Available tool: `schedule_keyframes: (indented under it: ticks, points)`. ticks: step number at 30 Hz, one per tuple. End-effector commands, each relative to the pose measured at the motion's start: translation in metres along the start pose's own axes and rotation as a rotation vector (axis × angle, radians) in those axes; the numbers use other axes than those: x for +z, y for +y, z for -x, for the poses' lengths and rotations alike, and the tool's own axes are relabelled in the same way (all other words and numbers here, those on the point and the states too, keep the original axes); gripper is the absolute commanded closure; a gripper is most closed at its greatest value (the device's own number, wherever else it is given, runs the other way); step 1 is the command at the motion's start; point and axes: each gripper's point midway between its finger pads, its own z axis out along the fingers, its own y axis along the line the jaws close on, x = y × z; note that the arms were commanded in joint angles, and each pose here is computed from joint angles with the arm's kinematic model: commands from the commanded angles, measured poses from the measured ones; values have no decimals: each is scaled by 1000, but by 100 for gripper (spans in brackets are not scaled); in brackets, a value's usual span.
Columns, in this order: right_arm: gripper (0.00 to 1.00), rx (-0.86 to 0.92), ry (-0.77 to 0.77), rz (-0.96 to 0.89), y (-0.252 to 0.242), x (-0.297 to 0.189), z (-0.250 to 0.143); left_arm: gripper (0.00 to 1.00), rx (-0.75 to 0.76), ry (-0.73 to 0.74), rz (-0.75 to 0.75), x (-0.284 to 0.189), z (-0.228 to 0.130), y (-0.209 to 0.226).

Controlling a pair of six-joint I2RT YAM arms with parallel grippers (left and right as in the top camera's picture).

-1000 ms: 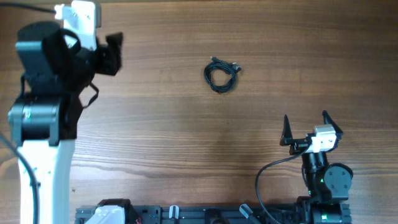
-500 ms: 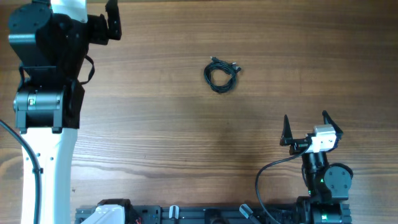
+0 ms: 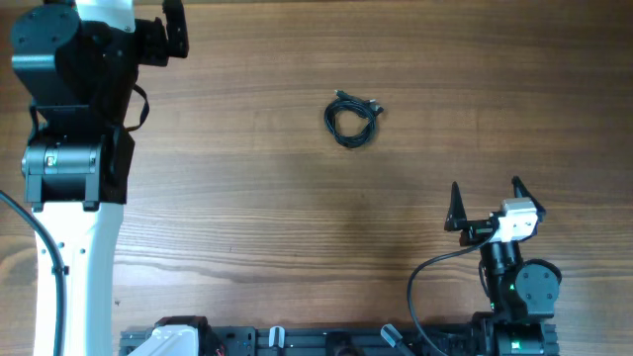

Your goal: Untangle cables

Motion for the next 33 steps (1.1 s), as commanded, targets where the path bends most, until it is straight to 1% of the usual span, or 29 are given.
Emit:
schedule_keyframes:
  ticks: [1,3,5,8,11,12,16,19,21,23,27,29,33]
  points:
    - [0,157,-26,8,1,-1,9,0,6,25,19,4,-4,2]
    - [0,248,-40,10,0,-3,18,0,5,16,20,4,-2,3]
    - [0,295,-45,12,0,-6,29,0,5,16,13,4,-2,-1]
    - [0,292,-8,2,-1,-17,47,0,7,27,-15,3,-4,-12]
    - [0,291,12,-48,-10,-34,72,0,13,33,-50,3,-5,-27]
    - [1,262,4,-56,-12,-42,88,0,16,38,-65,3,-7,-33]
    - [0,240,-32,-32,-9,-61,139,0,23,61,-69,8,-20,-42]
    - [0,241,-11,-9,-7,-62,171,0,26,73,-80,9,-28,-48]
    - [0,241,38,-10,-8,-55,188,0,28,73,-85,7,-31,-51]
    - [0,202,110,-3,-8,-43,206,0,27,63,-84,0,-31,-50]
    - [0,158,249,32,-7,-10,232,0,24,16,-77,-19,-23,-47]
    - [0,138,327,34,-10,16,242,0,23,2,-75,-26,-23,-46]
    - [0,119,419,40,-14,58,249,0,23,-8,-73,-33,-30,-46]
